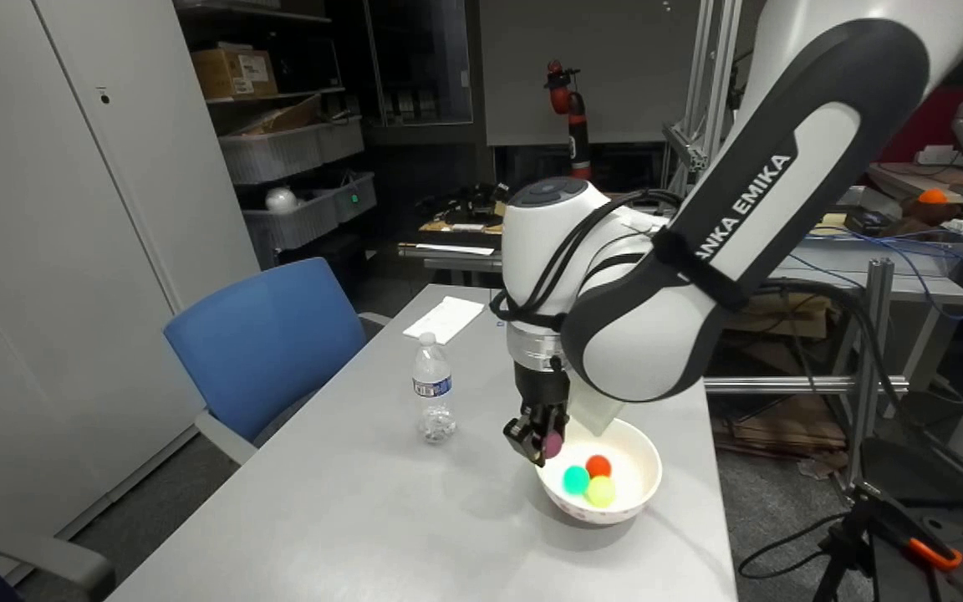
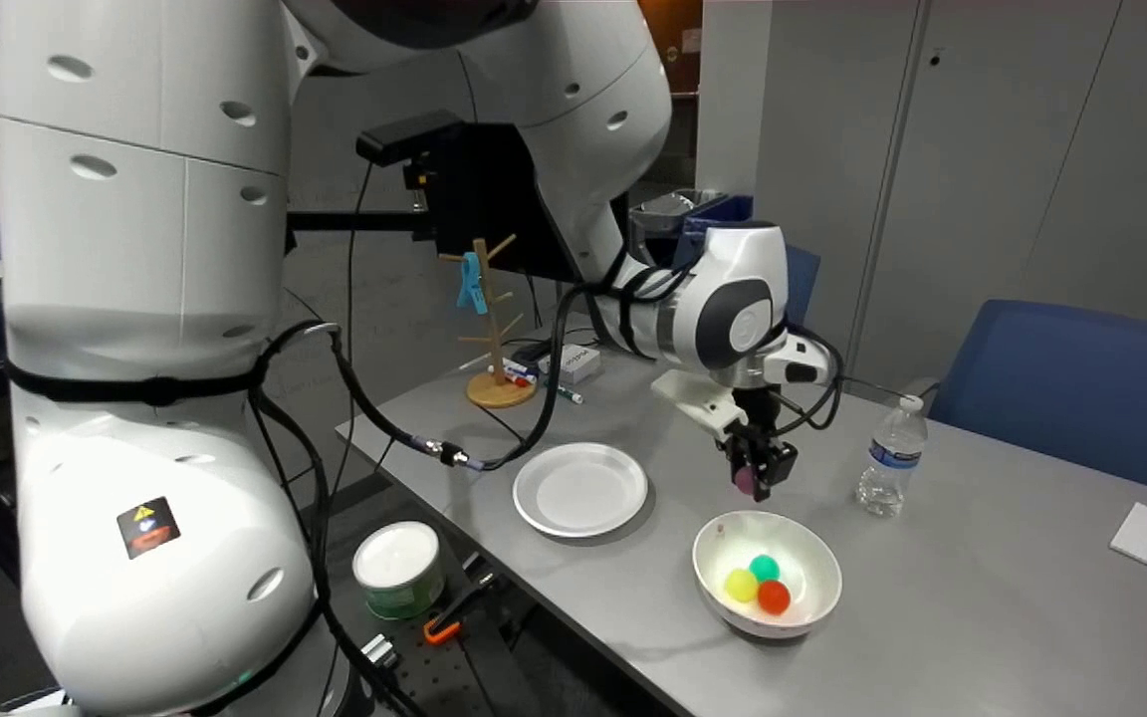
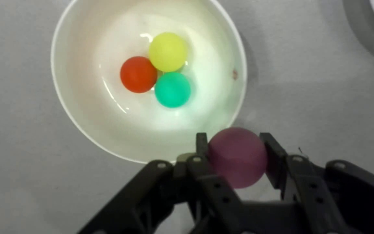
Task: Pick up the objects from the white bowl and place them on the white plate
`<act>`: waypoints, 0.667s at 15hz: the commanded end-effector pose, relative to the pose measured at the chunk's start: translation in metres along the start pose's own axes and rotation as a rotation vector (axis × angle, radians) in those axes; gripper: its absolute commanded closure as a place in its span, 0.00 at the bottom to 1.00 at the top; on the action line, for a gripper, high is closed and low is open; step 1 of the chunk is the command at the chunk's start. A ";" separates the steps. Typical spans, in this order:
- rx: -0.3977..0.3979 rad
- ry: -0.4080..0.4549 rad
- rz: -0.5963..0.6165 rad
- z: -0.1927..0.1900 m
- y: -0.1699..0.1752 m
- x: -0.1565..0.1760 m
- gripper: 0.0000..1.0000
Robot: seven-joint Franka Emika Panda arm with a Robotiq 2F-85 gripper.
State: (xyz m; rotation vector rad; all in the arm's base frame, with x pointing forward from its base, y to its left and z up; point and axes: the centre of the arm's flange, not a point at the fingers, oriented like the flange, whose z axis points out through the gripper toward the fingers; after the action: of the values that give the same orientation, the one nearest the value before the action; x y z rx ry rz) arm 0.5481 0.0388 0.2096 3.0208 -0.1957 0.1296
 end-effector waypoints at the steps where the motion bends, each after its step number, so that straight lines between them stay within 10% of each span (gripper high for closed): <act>1: 0.036 0.022 -0.073 -0.020 -0.042 -0.013 0.82; 10: 0.199 -0.117 -0.215 0.020 -0.138 -0.059 0.82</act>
State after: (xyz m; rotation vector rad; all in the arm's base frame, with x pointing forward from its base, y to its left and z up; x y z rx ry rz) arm 0.5153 0.1663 0.1885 3.1796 0.0691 0.0178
